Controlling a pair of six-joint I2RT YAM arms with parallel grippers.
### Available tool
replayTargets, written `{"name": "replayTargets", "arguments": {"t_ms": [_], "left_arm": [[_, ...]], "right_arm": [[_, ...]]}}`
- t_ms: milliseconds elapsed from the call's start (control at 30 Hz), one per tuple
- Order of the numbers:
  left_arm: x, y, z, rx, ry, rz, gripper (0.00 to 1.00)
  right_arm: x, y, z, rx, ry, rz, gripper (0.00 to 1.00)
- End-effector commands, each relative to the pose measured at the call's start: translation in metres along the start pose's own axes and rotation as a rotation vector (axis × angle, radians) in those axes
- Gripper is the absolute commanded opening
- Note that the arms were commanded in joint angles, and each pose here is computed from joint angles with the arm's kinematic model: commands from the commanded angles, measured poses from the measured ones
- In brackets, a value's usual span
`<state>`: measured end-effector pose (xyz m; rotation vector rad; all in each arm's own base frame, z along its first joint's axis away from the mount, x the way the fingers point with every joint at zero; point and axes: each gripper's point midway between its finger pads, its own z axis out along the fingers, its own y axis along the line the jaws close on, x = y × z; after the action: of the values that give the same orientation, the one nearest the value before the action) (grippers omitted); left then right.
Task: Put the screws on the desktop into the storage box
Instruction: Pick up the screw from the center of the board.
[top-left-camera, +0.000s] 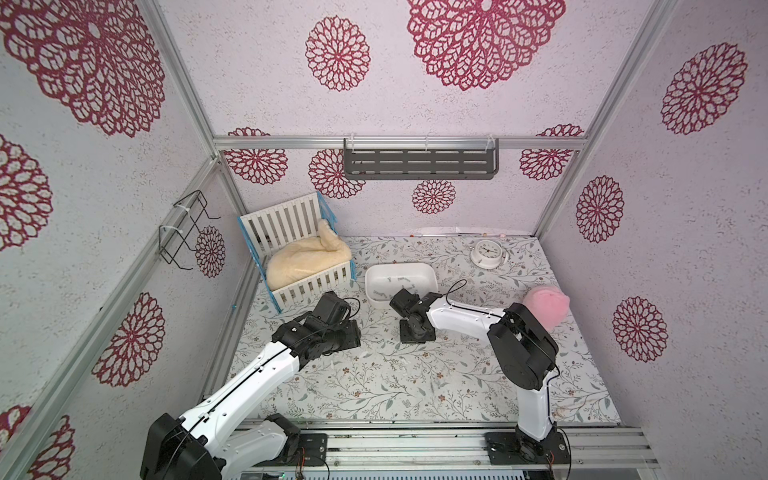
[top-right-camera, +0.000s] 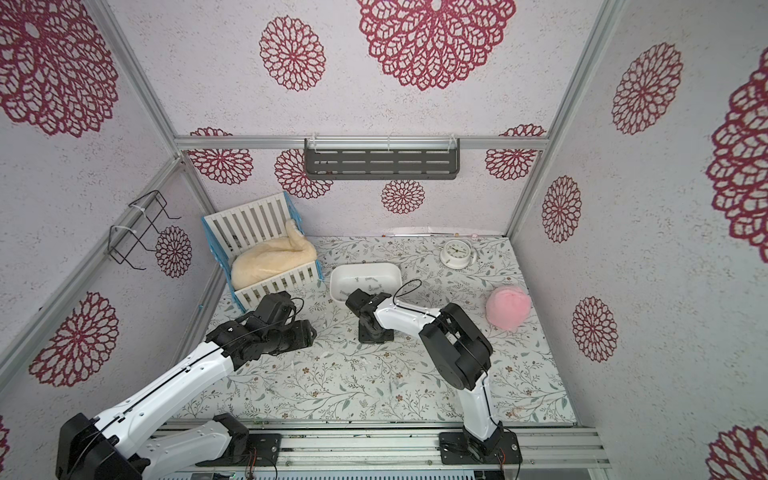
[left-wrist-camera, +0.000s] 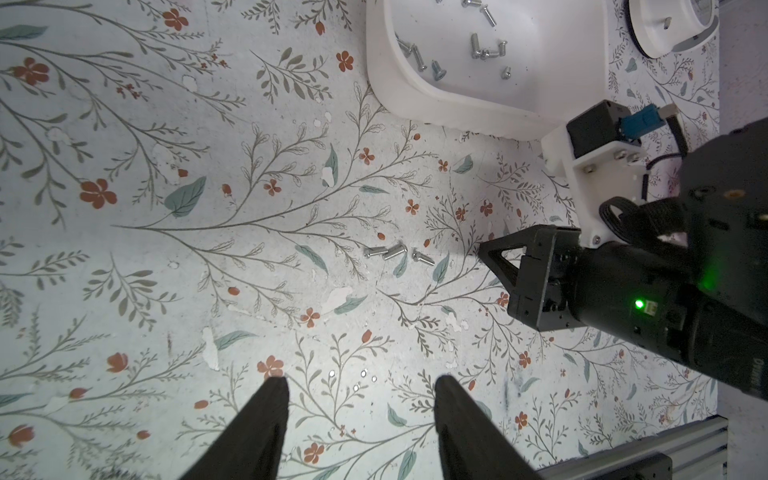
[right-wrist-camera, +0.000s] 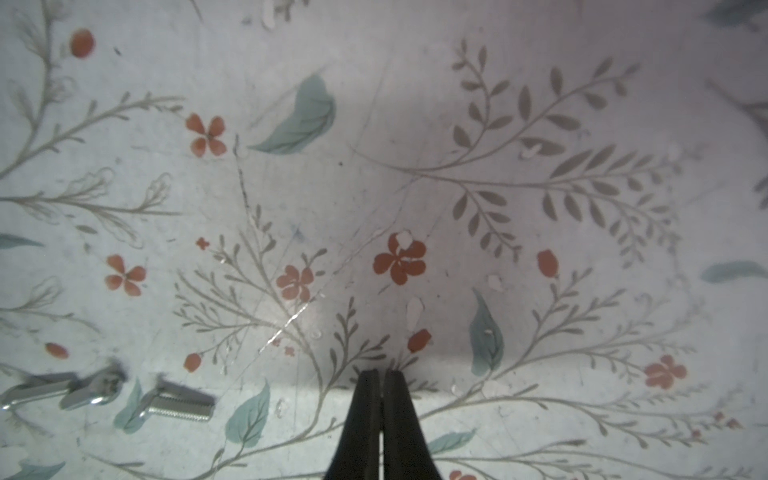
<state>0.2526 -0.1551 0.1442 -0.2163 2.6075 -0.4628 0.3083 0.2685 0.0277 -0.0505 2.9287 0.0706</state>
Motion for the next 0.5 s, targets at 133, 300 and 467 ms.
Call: {"name": "replayTargets", "arguments": {"t_ms": [133, 300, 467], "left_arm": [[0.0, 0.002, -0.001, 0.002, -0.01, -0.005, 0.62], [0.0, 0.001, -0.002, 0.005, -0.014, -0.002, 0.62], [0.0, 0.002, -0.007, 0.013, -0.028, -0.002, 0.62]], "right_arm": [[-0.028, 0.013, -0.046, -0.057, -0.089, -0.007, 0.0], [-0.047, 0.023, -0.067, -0.078, -0.132, -0.015, 0.0], [-0.075, 0.03, -0.087, -0.094, -0.183, -0.018, 0.0]]}}
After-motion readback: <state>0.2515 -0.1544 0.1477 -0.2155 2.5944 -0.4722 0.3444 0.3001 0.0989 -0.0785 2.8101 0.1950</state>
